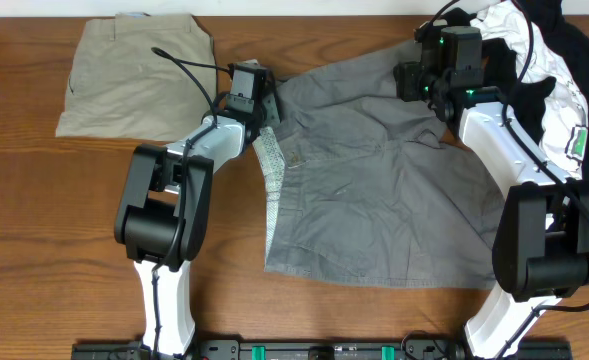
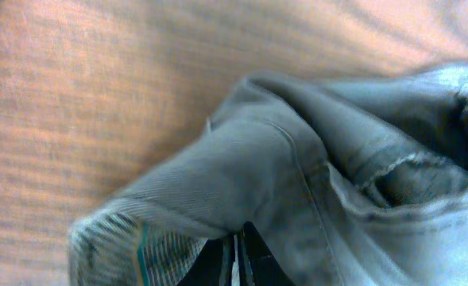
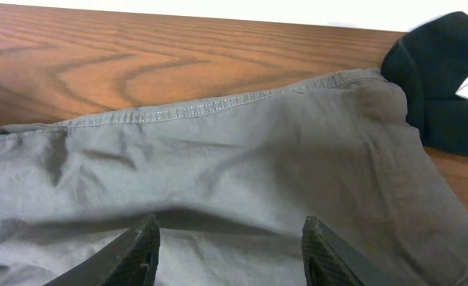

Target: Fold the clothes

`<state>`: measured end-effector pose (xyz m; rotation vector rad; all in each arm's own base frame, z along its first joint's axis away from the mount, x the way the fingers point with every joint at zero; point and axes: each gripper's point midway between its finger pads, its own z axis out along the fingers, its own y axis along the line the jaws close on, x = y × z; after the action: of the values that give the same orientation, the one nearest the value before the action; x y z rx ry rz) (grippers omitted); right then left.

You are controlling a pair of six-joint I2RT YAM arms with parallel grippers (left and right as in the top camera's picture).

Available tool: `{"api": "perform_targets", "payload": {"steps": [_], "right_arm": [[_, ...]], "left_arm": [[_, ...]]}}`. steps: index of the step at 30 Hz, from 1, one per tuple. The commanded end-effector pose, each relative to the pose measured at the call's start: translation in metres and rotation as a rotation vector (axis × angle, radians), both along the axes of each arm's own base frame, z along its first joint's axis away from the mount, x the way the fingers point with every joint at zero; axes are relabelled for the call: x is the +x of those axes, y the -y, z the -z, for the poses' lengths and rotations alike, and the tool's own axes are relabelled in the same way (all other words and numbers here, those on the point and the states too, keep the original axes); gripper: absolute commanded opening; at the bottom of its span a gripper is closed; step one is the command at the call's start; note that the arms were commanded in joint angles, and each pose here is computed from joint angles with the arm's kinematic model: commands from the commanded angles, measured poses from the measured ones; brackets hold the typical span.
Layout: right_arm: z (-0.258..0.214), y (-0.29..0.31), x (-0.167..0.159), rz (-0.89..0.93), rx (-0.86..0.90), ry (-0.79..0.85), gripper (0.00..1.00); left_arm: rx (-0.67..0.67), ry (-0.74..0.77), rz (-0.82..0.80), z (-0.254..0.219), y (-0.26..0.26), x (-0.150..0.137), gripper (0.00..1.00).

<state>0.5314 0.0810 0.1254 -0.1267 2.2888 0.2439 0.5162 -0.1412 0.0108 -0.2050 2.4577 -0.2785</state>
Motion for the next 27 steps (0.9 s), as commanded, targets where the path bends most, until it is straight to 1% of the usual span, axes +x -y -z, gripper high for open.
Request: {"api": "perform_targets", "payload": {"steps": [1,3,5,6,8,11,15,20,27], "right_arm": [[0.007,0.0,-0.002,-0.005,-0.018,-0.012,0.56],[0.007,0.0,-0.002,-0.005,-0.018,-0.012,0.56],[0.007,0.0,-0.002,-0.005,-0.018,-0.013,0.55],[0.007,0.0,-0.002,-0.005,-0.018,-0.014,0.56],[0.007,0.0,-0.003,-0.005,-0.018,-0.014,0.55],[0.007,0.0,-0.003,-0.005,-0.018,-0.014,0.56],[0.007,0.0,-0.003,-0.005,-0.017,-0.015,0.55],[0.009,0.0,-0.004,-0.005,-0.018,-0.025,0.54],[0.011,0.0,-0.006,-0.005,-0.02,-0.037,0.54]], "left_arm": [[-0.06,-0.007,0.049,-0.025,0.009,-0.007,0.06],[-0.089,-0.063,0.086,-0.026,0.015,-0.022,0.13],[-0.115,-0.136,0.114,-0.024,0.02,-0.039,0.16],[-0.132,-0.18,0.13,-0.021,0.023,-0.049,0.21],[-0.176,-0.254,0.164,-0.018,0.03,-0.066,0.23],[-0.222,-0.339,0.204,-0.014,0.038,-0.086,0.25],[-0.209,-0.406,0.234,-0.009,0.042,-0.104,0.27],[-0.183,-0.431,0.292,-0.006,0.056,-0.118,0.27],[-0.163,-0.428,0.365,-0.006,0.078,-0.13,0.27]]}}
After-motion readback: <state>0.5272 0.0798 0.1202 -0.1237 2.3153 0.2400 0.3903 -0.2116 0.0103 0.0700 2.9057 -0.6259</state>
